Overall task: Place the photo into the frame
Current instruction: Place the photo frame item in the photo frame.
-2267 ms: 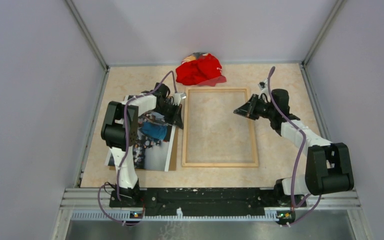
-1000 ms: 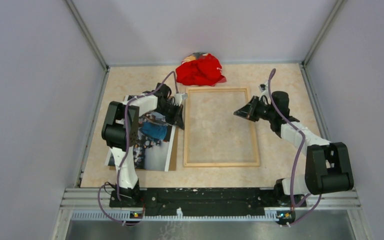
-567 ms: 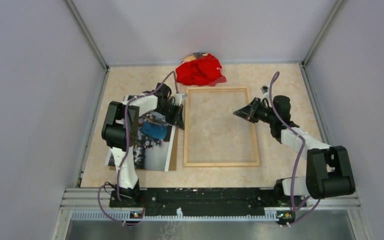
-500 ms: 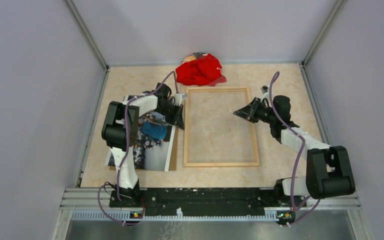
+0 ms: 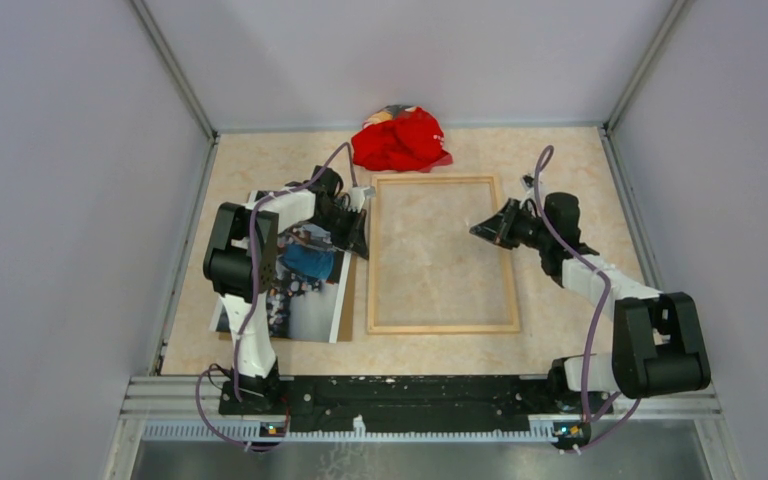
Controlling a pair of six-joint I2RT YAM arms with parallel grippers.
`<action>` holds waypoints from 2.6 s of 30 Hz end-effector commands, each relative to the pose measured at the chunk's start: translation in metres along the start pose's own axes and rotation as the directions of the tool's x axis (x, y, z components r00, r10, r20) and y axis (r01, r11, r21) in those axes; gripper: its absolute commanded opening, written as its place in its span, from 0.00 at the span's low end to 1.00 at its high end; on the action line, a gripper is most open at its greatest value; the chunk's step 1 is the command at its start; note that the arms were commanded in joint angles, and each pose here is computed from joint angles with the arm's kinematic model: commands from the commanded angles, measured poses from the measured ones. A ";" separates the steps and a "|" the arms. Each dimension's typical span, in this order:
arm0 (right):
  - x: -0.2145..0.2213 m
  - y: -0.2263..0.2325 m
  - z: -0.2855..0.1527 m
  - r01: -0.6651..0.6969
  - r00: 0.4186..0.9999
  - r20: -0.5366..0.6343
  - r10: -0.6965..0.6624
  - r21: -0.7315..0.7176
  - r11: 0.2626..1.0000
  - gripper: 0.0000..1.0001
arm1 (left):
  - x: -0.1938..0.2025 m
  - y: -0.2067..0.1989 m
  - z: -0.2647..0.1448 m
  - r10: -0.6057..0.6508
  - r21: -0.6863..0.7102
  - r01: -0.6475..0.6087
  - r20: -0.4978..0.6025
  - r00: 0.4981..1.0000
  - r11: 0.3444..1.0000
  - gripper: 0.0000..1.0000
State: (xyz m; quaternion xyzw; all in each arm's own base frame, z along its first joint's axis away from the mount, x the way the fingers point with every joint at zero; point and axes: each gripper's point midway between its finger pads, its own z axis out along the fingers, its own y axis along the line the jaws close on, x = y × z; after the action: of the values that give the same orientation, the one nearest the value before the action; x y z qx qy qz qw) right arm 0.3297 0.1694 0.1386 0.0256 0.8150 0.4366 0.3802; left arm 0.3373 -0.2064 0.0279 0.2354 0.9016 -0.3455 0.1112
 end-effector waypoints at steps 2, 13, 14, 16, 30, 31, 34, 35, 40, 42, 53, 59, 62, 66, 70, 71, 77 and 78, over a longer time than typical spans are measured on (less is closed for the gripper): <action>-0.004 0.002 0.003 0.077 0.997 0.002 -0.077 -0.005 0.997 0.00 | -0.015 -0.012 -0.003 0.051 0.032 -0.052 0.032 0.998 0.998 0.00; 0.005 -0.006 0.000 0.077 0.997 0.028 -0.077 0.017 0.997 0.00 | -0.014 -0.012 -0.003 0.050 0.034 -0.051 0.031 0.998 0.998 0.00; 0.004 -0.002 -0.003 0.084 0.996 0.041 -0.084 -0.001 0.996 0.00 | -0.013 -0.012 -0.003 0.050 0.034 -0.051 0.031 0.998 0.998 0.00; 0.001 0.007 -0.006 0.098 0.993 0.066 -0.095 -0.034 0.995 0.00 | -0.012 -0.012 -0.003 0.050 0.032 -0.051 0.031 0.998 0.998 0.00; 0.010 0.000 0.003 0.044 0.997 0.064 -0.041 -0.046 0.998 0.00 | -0.012 -0.011 -0.001 0.049 0.036 -0.050 0.030 0.998 0.998 0.00; 0.012 -0.002 0.004 0.043 0.997 0.060 -0.041 -0.038 0.998 0.00 | -0.012 -0.011 -0.001 0.049 0.036 -0.050 0.029 0.998 0.998 0.00; 0.014 -0.014 0.005 0.051 0.998 0.047 -0.052 0.020 0.998 0.00 | -0.012 -0.012 -0.001 0.050 0.036 -0.051 0.029 0.998 0.998 0.00; 0.015 -0.018 0.005 0.056 0.998 0.039 -0.058 0.042 0.998 0.00 | -0.012 -0.012 -0.002 0.051 0.036 -0.052 0.029 0.998 0.998 0.00; 0.016 -0.028 0.004 0.085 0.996 0.021 -0.088 0.117 0.990 0.00 | -0.013 -0.013 -0.004 0.057 0.033 -0.058 0.033 0.998 0.998 0.00; 0.018 -0.031 0.005 0.095 0.995 0.009 -0.098 0.138 0.986 0.00 | -0.013 -0.013 -0.004 0.057 0.034 -0.058 0.034 0.998 0.998 0.00; 0.021 -0.049 0.005 0.150 0.989 -0.058 -0.140 0.256 0.955 0.27 | -0.014 -0.014 -0.004 0.057 0.035 -0.059 0.035 0.998 0.998 0.00; 0.016 -0.058 0.002 0.180 0.983 -0.083 -0.161 0.346 0.921 0.50 | -0.014 -0.014 -0.003 0.055 0.037 -0.056 0.036 0.998 0.998 0.00; 0.012 -0.059 0.000 0.192 0.981 -0.090 -0.170 0.382 0.904 0.55 | -0.014 -0.014 -0.003 0.053 0.038 -0.054 0.035 0.998 0.998 0.00; 0.009 -0.062 -0.004 0.197 0.980 -0.097 -0.172 0.415 0.888 0.59 | -0.014 -0.014 -0.003 0.052 0.038 -0.053 0.033 0.998 0.998 0.00; 0.004 -0.058 -0.004 0.199 0.980 -0.084 -0.180 0.410 0.890 0.59 | -0.013 -0.013 -0.003 0.055 0.036 -0.056 0.035 0.998 0.998 0.00; 0.004 -0.055 -0.003 0.196 0.981 -0.082 -0.178 0.402 0.895 0.58 | -0.013 -0.014 -0.003 0.054 0.036 -0.055 0.033 0.998 0.998 0.00; -0.004 -0.034 -0.005 0.189 0.982 -0.036 -0.188 0.329 0.925 0.35 | -0.013 -0.013 -0.003 0.055 0.034 -0.056 0.035 0.998 0.998 0.00; -0.009 -0.028 -0.004 0.188 0.981 -0.014 -0.193 0.301 0.935 0.31 | -0.013 -0.013 -0.003 0.055 0.034 -0.056 0.035 0.998 0.998 0.00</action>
State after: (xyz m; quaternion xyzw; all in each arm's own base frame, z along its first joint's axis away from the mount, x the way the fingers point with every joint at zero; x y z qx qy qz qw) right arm 0.3263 0.1310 0.0757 0.0269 0.9065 0.2208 0.3589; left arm 0.3350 -0.2079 0.0280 0.2395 0.9002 -0.3471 0.1084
